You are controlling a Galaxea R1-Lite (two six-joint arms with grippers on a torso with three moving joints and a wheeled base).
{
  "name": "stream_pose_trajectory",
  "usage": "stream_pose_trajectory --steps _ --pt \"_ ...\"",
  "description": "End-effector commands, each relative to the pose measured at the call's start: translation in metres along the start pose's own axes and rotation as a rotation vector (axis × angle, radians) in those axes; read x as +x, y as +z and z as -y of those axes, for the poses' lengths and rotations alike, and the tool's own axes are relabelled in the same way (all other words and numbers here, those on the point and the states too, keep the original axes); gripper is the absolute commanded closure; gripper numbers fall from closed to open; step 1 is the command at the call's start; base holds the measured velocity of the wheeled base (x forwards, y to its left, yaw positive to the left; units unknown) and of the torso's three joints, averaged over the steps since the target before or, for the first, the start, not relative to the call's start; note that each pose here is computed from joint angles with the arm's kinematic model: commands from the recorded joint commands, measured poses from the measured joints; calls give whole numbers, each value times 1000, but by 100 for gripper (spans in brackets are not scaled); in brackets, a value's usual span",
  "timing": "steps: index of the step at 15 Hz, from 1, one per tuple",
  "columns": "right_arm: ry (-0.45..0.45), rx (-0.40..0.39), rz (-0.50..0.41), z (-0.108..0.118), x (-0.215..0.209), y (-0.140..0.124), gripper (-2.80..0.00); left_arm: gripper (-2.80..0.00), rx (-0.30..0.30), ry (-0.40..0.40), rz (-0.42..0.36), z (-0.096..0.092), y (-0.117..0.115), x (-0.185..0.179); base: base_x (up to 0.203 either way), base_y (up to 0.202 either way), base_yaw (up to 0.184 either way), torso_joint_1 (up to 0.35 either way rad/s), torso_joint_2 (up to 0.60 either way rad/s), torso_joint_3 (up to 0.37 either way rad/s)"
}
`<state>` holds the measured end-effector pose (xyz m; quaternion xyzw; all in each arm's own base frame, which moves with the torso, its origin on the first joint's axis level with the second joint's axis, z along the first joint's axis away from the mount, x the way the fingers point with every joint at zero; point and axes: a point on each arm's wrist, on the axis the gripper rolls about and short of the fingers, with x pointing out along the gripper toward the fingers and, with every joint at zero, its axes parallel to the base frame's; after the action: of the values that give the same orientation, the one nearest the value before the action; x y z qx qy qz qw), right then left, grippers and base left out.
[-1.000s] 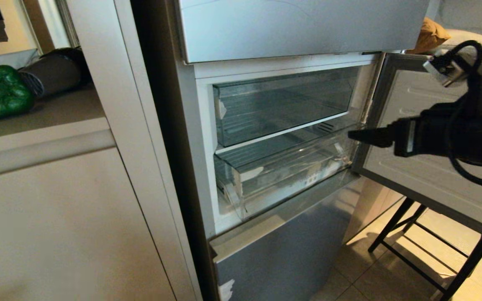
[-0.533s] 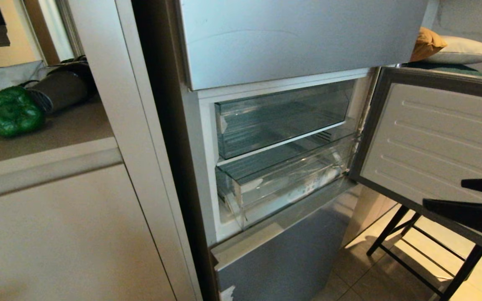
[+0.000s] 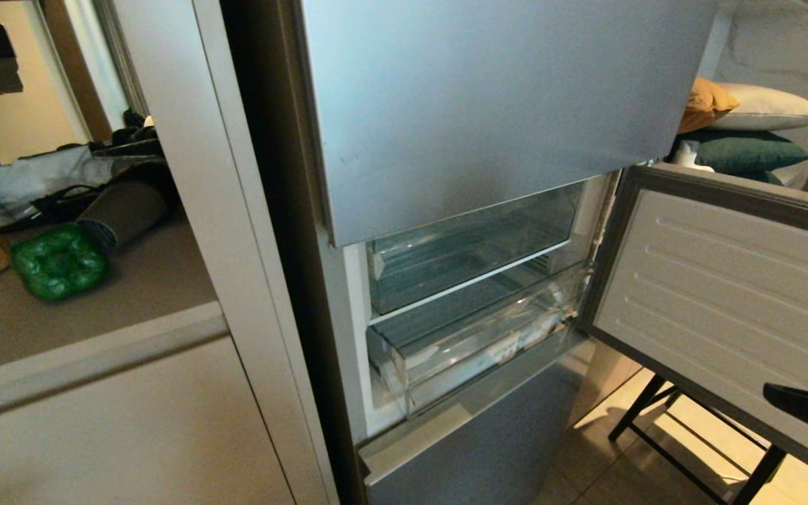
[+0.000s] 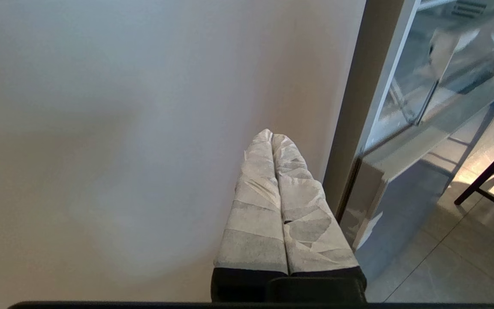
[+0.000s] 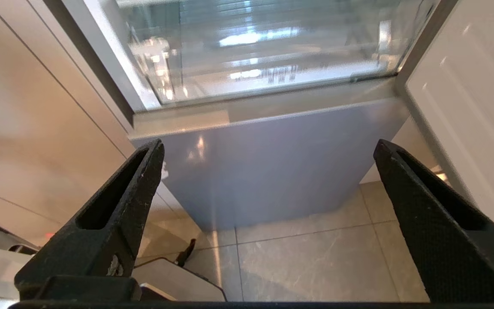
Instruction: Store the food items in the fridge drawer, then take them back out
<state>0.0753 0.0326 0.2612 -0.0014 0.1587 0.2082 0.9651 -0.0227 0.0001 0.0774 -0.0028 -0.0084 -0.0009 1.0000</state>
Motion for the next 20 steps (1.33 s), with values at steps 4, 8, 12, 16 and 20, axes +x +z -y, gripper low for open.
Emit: stream_pose_trajectory --steps 4,8,12,16,20 --pt "-1 1 -19 0 0 -7 -280 0 -1 0 -6 0 -2 0 0 0 0 178 -422 -248" --pt "-4 4 -82 1 9 -20 -280 0 -1 0 -6 0 -2 0 0 0 0 151 -344 -196" --pt "-12 11 -175 3 31 -25 -280 0 -1 0 -6 0 -2 0 0 0 0 149 -329 -187" --pt "-68 16 -299 6 61 -31 -280 0 -1 0 -6 0 -2 0 0 0 0 58 -133 -66" --pt "-80 44 -341 9 107 -41 0 0 -1 0 -6 0 -2 0 0 0 0 0 0 0"
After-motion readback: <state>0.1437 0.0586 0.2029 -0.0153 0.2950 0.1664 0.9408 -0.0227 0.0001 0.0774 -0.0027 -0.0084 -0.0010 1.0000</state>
